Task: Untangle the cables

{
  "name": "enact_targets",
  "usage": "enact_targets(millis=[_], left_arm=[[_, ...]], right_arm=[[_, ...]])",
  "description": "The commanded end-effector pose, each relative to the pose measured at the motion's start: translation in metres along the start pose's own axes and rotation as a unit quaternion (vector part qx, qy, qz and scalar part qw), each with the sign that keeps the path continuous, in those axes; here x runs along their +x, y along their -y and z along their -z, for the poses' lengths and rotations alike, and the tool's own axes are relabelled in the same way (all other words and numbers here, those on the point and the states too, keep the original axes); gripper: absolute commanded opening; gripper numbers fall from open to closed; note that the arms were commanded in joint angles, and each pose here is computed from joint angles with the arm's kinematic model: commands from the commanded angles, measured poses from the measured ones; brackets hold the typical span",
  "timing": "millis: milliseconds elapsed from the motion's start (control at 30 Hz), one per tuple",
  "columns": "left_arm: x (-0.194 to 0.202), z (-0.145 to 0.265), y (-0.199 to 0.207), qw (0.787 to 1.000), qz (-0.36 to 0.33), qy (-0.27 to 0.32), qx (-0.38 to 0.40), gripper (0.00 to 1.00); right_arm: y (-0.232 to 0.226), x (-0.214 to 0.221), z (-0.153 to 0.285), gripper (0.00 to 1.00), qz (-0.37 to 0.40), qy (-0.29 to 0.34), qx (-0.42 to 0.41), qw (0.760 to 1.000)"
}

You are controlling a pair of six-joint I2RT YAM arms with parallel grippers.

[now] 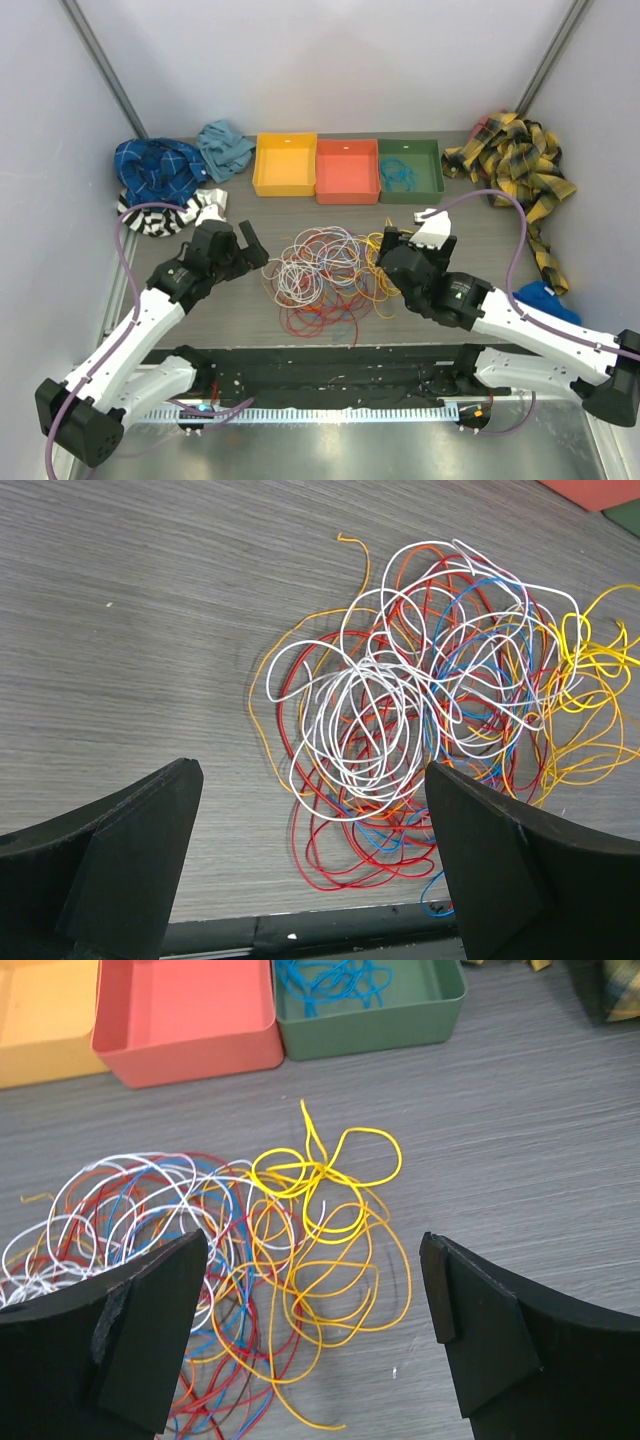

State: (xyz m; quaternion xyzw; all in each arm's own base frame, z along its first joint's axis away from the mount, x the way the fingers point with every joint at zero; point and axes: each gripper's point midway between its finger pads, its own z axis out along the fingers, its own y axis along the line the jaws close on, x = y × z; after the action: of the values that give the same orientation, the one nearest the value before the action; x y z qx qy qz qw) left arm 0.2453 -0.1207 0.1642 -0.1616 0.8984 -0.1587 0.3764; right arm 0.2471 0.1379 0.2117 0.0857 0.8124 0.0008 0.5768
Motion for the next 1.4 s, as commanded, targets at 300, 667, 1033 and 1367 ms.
enact_targets(millis=[300, 667, 1033, 1367], left_arm=[[-0.007, 0.0, 0.012, 0.999, -0.009, 0.013, 0.035, 1.0], [-0.008, -0.007, 0.008, 0.999, -0.032, 0.007, 0.014, 1.0], [0.001, -0.067, 0.033, 0.996, -0.073, -0.057, -0.014, 0.98], [-0.018, -0.033, 0.032, 0.999, -0.051, -0.013, -0.007, 0.96]], right_arm=[[0.005, -0.014, 0.0, 0.96, -0.018, 0.036, 0.013, 0.999], [-0.001, 0.003, -0.002, 0.95, 0.014, 0.008, -0.007, 1.0], [-0.003, 0.014, -0.009, 0.95, 0.035, 0.001, 0.004, 0.999], [-0.055, 0.039, -0.075, 0.87, 0.047, -0.066, -0.02, 0.996]])
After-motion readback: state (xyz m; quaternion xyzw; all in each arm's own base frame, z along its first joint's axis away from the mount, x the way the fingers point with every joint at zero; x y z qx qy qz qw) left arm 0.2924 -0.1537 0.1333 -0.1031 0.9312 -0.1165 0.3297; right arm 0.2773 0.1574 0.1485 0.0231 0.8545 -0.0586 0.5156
